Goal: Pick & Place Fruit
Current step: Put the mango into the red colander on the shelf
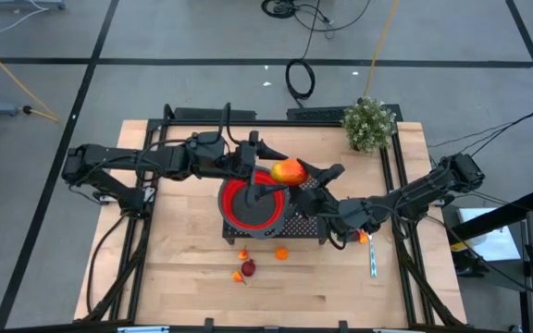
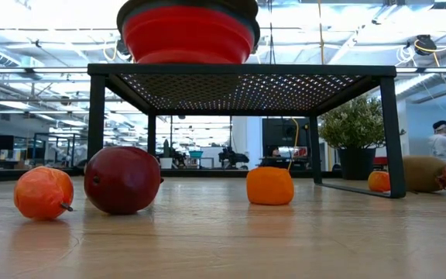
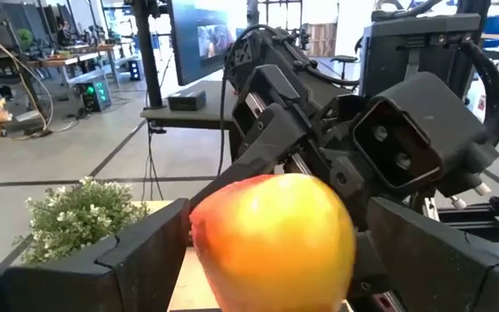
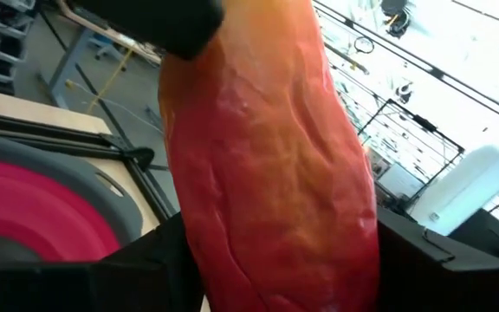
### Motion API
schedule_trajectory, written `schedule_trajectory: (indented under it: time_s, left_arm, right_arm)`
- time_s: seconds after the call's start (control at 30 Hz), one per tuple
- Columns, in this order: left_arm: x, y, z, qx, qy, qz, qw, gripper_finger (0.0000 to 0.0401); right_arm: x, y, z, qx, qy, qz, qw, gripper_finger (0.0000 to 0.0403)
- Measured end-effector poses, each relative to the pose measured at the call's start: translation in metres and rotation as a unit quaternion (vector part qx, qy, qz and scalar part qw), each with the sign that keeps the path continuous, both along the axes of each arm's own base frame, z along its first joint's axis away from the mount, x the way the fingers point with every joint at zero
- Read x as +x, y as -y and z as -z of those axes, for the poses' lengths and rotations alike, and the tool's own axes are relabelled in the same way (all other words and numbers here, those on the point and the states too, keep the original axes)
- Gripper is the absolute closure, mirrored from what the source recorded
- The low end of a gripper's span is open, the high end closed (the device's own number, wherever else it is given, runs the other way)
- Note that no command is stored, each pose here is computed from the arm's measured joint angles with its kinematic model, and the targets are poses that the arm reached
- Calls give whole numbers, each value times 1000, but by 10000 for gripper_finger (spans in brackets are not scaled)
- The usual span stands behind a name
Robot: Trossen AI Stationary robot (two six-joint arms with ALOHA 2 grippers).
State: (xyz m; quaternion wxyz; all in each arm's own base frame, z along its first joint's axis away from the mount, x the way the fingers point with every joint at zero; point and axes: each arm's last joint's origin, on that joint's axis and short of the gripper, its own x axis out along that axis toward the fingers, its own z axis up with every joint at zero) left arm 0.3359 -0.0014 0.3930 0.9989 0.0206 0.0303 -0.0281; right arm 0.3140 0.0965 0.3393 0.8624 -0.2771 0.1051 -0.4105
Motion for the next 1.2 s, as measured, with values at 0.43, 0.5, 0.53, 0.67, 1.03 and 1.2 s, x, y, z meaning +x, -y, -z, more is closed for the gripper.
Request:
schedule_trajectory:
  time_s: [0.43,0.5,0.53,0.67,1.03,1.2]
  left_arm:
    - [0,-1,0,0,0,3,1000,203]
    - [0,0,0,0,-1,3,1000,206]
    - [0,0,0,0,-2,4,1000,206]
    - [0,0,1,-1,-3,6,1000,206]
    - [0,0,0,3,0,4,1000,206]
    - [0,0,-1,3,4,2,1000,206]
  right_arm:
    - [1,3,-1,10,14,4,1000,175]
    - [1,3,-1,10,14,4,1000,172]
    - [1,3,-1,10,14,4,1000,169]
    - [1,3,-1,15,19,3,1000,163]
    - [-1,-2,0,35,41,-5,999,124]
    - [-1,-2,1,42,45,-3,998,101]
